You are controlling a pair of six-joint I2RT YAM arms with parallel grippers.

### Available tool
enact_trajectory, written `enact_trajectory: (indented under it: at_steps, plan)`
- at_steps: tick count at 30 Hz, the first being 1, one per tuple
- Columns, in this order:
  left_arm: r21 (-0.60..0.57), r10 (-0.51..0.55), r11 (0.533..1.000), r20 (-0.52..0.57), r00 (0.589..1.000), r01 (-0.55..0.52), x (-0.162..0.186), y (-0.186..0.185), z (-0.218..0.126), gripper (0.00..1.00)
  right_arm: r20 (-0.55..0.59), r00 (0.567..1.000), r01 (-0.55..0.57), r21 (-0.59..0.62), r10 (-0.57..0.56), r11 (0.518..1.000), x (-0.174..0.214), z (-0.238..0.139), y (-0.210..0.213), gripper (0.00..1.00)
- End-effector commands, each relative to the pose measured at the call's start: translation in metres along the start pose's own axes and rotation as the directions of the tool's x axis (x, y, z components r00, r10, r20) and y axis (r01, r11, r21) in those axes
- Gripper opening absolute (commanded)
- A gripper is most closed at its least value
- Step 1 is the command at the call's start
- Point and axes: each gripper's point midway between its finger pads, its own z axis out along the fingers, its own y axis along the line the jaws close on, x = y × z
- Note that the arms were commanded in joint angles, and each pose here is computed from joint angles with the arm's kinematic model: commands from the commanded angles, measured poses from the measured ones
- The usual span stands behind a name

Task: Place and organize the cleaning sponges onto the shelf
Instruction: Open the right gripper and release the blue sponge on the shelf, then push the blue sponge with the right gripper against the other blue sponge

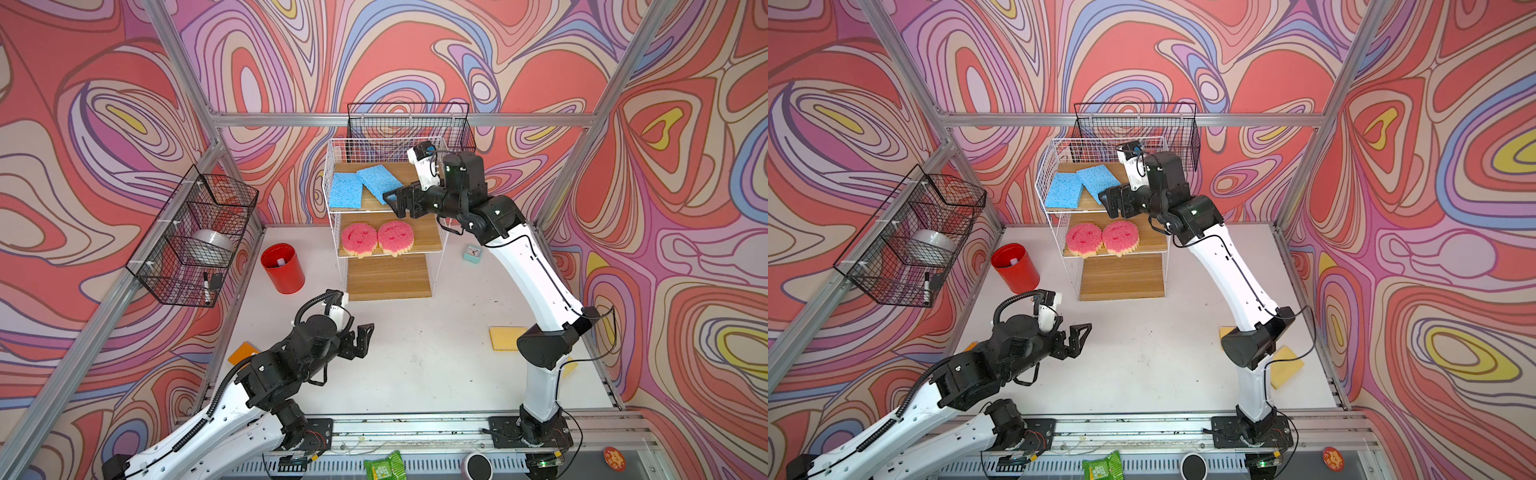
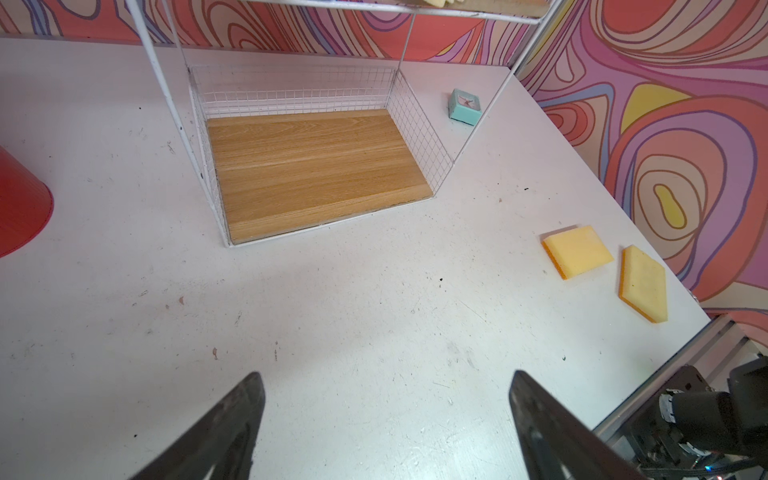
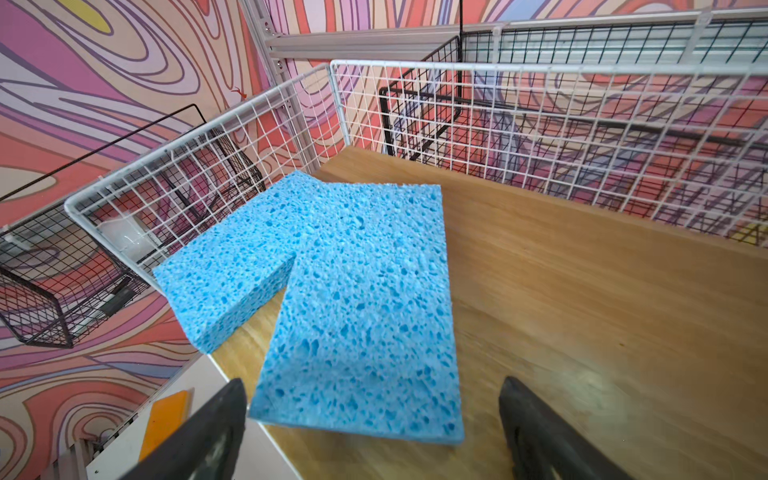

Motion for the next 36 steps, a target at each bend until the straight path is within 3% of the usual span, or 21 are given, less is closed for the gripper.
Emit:
enact_trajectory:
  at_steps: [1,17,26,36]
  plan:
    - [-0.017,-0.012,1.0,0.011,1.0,0.012,0.0,0.005,-0.002,0.93,-0.015,1.0,-0.001,0.022,0.001,1.0,0.004,0.004,0.001,0.98]
    - [-0.018,-0.02,1.0,0.017,1.0,0.021,0.001,0.008,-0.005,0.93,-0.045,0.999,0.012,0.02,-0.011,1.0,0.018,0.017,0.014,0.98]
    - [-0.016,-0.025,1.0,0.023,0.999,0.025,0.0,0.008,-0.008,0.93,-0.05,0.996,0.074,0.126,-0.068,0.989,0.025,0.023,0.016,0.96]
    - [-0.023,-0.025,0.999,0.028,0.999,0.026,0.001,0.011,-0.01,0.93,-0.035,0.998,0.052,0.154,-0.047,0.987,0.025,0.022,0.013,0.85]
